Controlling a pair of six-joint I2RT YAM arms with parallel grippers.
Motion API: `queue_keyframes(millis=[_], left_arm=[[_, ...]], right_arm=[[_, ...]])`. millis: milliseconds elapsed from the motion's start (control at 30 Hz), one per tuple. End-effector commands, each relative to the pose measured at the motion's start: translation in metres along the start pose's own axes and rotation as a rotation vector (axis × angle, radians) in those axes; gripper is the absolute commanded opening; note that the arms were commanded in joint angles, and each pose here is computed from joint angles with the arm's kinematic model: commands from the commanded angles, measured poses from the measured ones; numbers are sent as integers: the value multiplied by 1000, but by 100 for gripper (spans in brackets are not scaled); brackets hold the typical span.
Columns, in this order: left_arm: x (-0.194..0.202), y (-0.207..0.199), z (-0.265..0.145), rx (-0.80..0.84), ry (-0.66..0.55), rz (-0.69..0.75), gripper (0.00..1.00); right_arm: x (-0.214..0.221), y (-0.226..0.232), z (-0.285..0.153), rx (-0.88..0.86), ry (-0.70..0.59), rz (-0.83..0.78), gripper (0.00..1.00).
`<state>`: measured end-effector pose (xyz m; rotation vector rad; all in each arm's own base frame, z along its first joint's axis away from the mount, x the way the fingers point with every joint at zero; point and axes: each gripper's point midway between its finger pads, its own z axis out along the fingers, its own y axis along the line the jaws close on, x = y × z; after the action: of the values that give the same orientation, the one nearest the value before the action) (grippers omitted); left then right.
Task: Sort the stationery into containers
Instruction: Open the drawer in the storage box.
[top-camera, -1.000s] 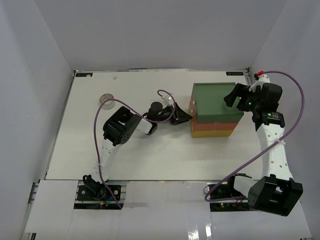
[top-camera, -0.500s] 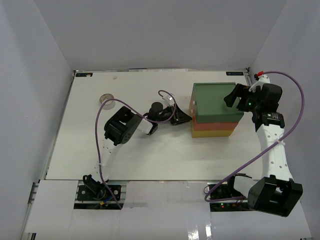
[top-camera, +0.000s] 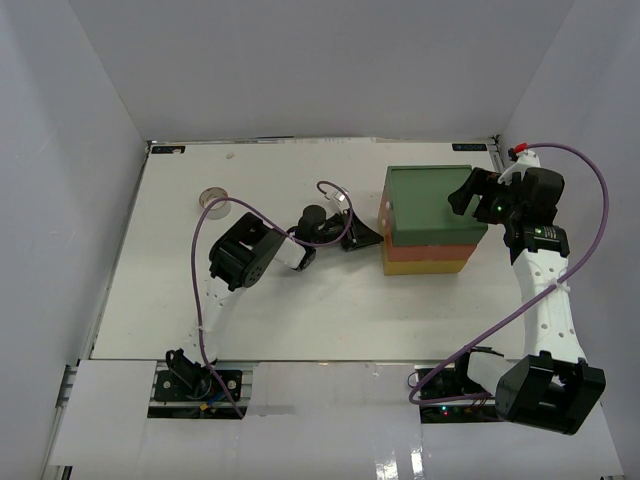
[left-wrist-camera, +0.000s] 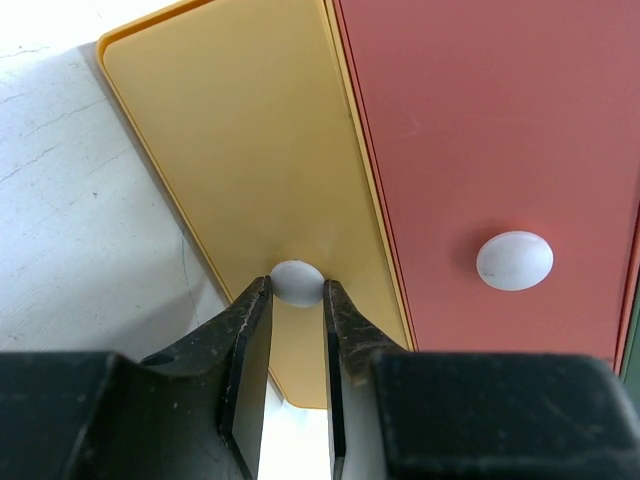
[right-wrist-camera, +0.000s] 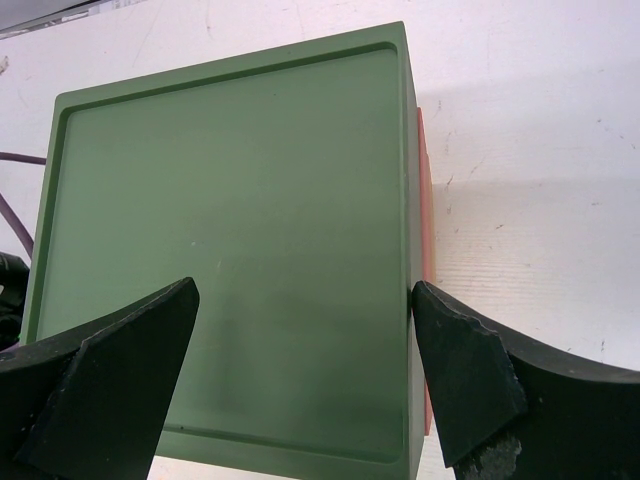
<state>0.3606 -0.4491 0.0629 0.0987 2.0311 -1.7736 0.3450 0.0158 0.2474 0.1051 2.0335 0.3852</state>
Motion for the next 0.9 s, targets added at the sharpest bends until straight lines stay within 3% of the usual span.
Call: queue_keyframes(millis=[0,867], left_arm=[[-6,-30,1,65,-12,71,14],[-4,-23,-88,-91,-14,31,12]], right_arm=[[-8,6,-5,-24,-39,-23,93],[-9,-5,-6,44,-51,-12,93]])
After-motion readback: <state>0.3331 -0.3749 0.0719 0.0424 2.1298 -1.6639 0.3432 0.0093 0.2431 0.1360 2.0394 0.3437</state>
